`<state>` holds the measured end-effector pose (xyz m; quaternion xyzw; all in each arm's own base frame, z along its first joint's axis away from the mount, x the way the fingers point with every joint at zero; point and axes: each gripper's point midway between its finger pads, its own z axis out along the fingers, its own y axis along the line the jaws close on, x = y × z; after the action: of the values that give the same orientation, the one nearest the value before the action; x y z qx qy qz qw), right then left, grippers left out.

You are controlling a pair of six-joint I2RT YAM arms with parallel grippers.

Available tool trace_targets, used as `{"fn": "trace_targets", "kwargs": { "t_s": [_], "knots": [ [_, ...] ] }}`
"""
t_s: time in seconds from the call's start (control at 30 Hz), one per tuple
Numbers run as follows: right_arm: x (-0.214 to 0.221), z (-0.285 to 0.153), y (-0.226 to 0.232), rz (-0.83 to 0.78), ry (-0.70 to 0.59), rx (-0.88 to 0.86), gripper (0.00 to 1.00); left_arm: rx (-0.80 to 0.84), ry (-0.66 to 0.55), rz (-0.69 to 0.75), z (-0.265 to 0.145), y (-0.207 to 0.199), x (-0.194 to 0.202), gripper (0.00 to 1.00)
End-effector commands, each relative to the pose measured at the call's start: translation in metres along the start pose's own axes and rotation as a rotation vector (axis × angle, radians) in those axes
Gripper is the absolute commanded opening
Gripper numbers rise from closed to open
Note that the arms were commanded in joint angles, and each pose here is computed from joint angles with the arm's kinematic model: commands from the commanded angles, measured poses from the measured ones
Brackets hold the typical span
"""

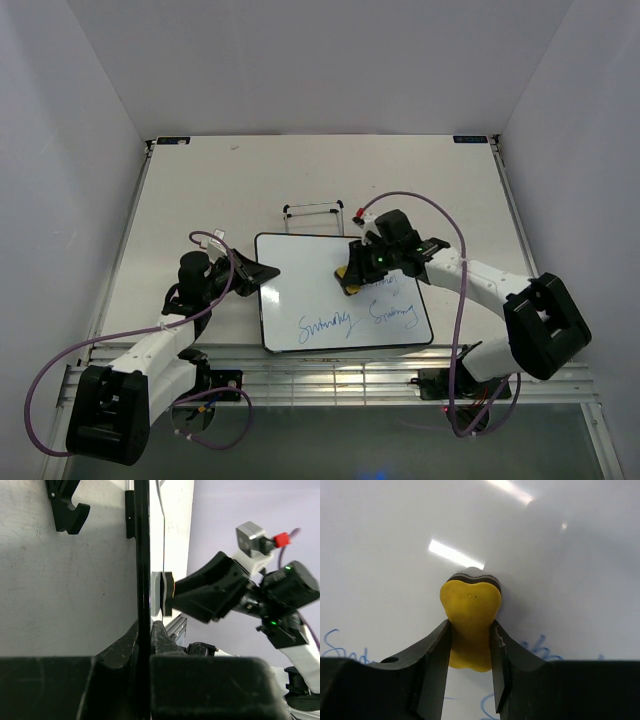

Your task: Erase the whiteboard

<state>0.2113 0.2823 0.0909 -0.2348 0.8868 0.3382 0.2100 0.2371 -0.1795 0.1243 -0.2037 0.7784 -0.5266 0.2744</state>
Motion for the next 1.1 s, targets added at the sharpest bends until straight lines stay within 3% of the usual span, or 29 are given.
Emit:
{"fn": "trace_targets", "kwargs": {
  "t_s": [0.0, 0.13, 0.47, 0.67, 0.87, 1.07],
  "knots": [
    [0.074, -0.016, -0.076, 0.152, 0.147, 0.177, 0.2, 0.055, -0.132, 0.131, 0.0, -0.024, -0.028, 0.0],
    [0.1, -0.04, -0.132, 0.357, 0.125, 0.325, 0.19, 0.03, -0.14, 0.131, 0.001, -0.02, -0.03, 0.0],
    [0.101, -0.051, -0.17, 0.484, 0.099, 0.424, 0.2, -0.116, -0.169, 0.142, -0.002, -0.003, -0.038, 0.0],
    [0.093, -0.062, -0.18, 0.5, 0.044, 0.463, 0.2, -0.115, -0.171, 0.156, -0.002, -0.004, -0.037, 0.0],
    [0.072, -0.058, -0.146, 0.423, -0.025, 0.272, 0.2, -0.11, -0.156, 0.155, 0.0, -0.001, -0.032, 0.0],
    [0.064, -0.017, -0.058, 0.221, 0.088, 0.09, 0.19, -0.106, -0.138, 0.147, 0.004, 0.0, -0.031, 0.0]
  ]
}}
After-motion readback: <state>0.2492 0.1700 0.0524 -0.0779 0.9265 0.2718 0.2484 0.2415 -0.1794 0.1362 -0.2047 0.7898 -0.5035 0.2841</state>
